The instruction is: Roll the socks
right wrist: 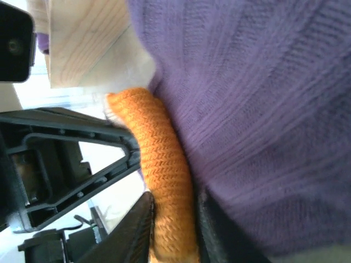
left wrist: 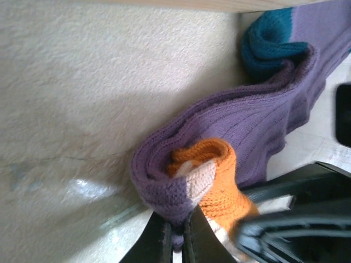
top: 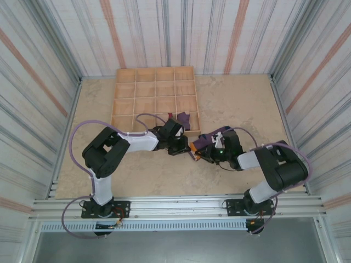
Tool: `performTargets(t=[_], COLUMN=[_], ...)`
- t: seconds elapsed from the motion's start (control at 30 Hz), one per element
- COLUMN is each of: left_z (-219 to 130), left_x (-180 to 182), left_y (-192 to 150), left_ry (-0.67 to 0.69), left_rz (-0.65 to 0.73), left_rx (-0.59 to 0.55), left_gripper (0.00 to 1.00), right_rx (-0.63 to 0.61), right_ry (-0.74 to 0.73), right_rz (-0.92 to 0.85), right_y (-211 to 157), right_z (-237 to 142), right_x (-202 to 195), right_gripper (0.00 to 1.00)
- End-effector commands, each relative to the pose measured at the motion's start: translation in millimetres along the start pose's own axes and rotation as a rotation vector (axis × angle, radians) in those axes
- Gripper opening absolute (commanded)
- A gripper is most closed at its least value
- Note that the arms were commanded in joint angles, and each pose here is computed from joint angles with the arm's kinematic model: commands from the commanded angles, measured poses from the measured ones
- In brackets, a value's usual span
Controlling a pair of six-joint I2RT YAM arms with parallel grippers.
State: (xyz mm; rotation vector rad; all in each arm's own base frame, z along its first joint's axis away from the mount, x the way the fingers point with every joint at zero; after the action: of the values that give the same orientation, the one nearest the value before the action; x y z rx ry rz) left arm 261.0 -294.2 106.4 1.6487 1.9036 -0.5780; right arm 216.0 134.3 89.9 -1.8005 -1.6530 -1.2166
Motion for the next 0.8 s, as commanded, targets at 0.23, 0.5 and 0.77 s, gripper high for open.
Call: performTargets(t=[0.23, 0.5, 0.77], left_z=[-48, -56, -53], left_x=[12, 21, 25], left_y=[-2, -10, -13], left_ry=[0.129, 0.134, 0.134], left_rz=[-0.061, -0.095, -0.103], left_rx=[0.029, 0.073, 0.096], left_gripper=[0.00, 0.00, 0.00], right_rx=[-0.045, -0.070, -0.084], right_ry=[-0.391, -0.558, -0.759], right_rz=[-0.557, -1.020, -1.224], right_y=[-25, -65, -85], right_z=[-30, 10, 60], right_x=[75, 115, 110], right_gripper=[0.67, 0.66, 0.62])
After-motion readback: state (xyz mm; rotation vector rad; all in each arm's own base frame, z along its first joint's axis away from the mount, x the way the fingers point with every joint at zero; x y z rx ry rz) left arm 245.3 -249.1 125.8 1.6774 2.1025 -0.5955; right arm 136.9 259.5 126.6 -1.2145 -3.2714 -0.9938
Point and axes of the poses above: each hand's point on the last joint's axis, 136 mm out from that joint toward the fingers, its own z axis out along the fingers, its own x axis along the line the jaws close on, y = z × x, the point moved 10 cm from there along -z, back along the fingers, and after that the axes turned 8 degrees about -z, right-handed, at the moved point
